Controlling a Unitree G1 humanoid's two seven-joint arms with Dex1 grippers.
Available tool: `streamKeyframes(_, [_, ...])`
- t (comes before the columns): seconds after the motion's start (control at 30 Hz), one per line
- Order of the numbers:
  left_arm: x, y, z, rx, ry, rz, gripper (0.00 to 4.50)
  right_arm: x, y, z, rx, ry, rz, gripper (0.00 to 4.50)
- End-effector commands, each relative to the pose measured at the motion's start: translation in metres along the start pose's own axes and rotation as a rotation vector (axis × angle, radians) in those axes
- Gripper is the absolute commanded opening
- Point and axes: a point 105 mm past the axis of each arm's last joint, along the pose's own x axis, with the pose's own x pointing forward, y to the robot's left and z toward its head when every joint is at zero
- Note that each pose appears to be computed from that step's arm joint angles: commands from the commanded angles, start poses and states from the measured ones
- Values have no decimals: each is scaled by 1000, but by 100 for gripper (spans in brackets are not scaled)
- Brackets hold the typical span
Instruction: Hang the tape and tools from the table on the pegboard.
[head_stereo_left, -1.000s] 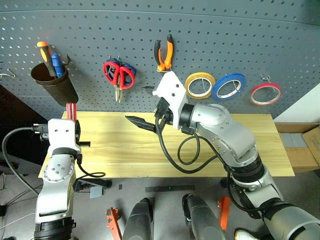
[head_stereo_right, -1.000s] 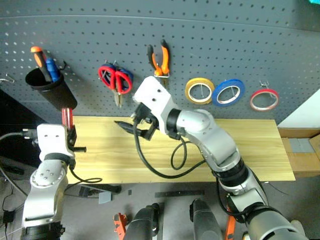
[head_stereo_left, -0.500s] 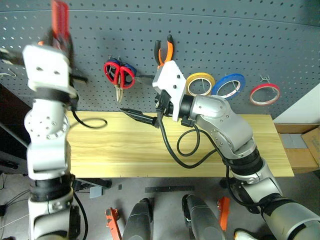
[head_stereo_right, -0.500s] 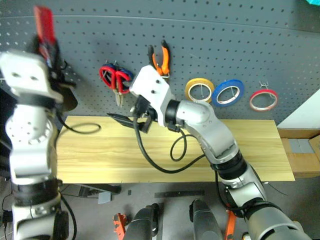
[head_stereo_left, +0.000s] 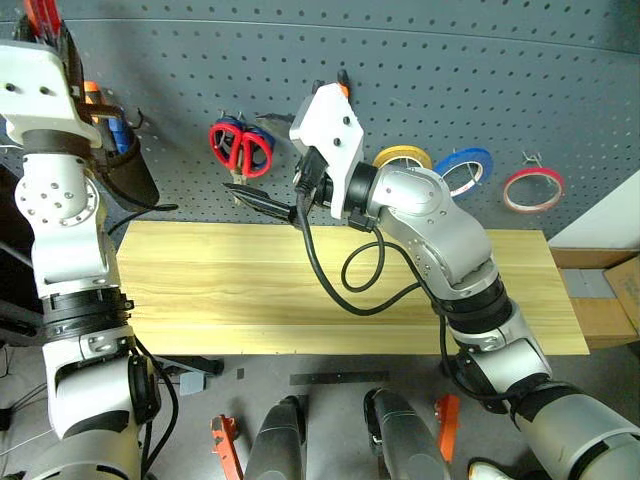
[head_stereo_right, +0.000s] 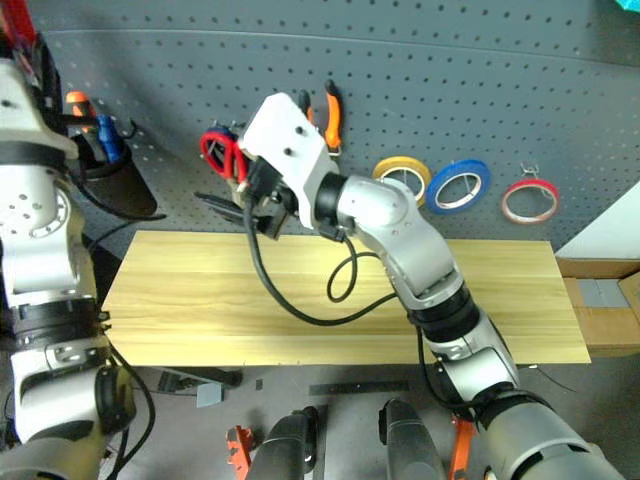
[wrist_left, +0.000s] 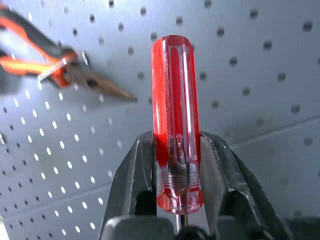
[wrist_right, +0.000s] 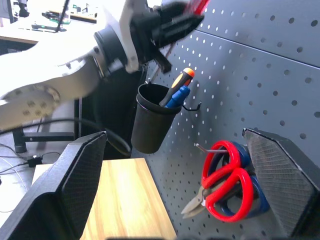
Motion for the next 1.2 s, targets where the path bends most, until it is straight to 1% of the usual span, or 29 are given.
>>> streamKeyframes(0.03, [4,-4,2,-6,-50,29,82,0,-3,21,-54,-67,-12,450])
streamKeyframes(0.2, [5,-11,-8,-35,-37,56,82,0,-2,22,-52,-66,-8,450])
streamKeyframes(0.4, [-7,2,-23,-58,16,133,82,-2,-1,21,-49,-59,-11,450])
streamKeyframes(0.47, [-9,6,-20,-60,8,151,156,-2,-2,20,-47,-56,-14,450])
streamKeyframes(0.53, [-12,10,-19,-65,7,176,211,-3,-3,19,-46,-53,-15,450])
streamKeyframes(0.6, [-14,12,-19,-68,16,195,284,-3,-3,19,-45,-52,-16,450])
streamKeyframes(0.7, [-16,11,-18,-81,23,196,386,-4,-3,19,-44,-53,-15,450])
streamKeyframes(0.73, [-16,10,-15,-90,18,195,411,-5,-3,20,-44,-54,-15,450])
streamKeyframes(0.77, [-16,9,-13,-96,15,194,411,-6,-3,20,-44,-54,-14,450])
streamKeyframes(0.87, [-12,5,4,-125,-19,175,411,-16,-8,22,-17,-61,-25,450])
streamKeyframes(0.97, [-11,-11,29,-155,-74,68,411,-34,-13,24,36,-72,-28,450])
streamKeyframes(1.03, [-14,-28,41,-200,-85,-55,411,-47,-13,25,110,-75,-18,450])
streamKeyframes(1.13, [-23,-44,49,-285,-55,-198,411,-67,-16,21,187,-59,-41,450])
streamKeyframes(1.2, [-35,-61,47,-348,14,-319,411,-80,-18,16,222,-34,-72,450])
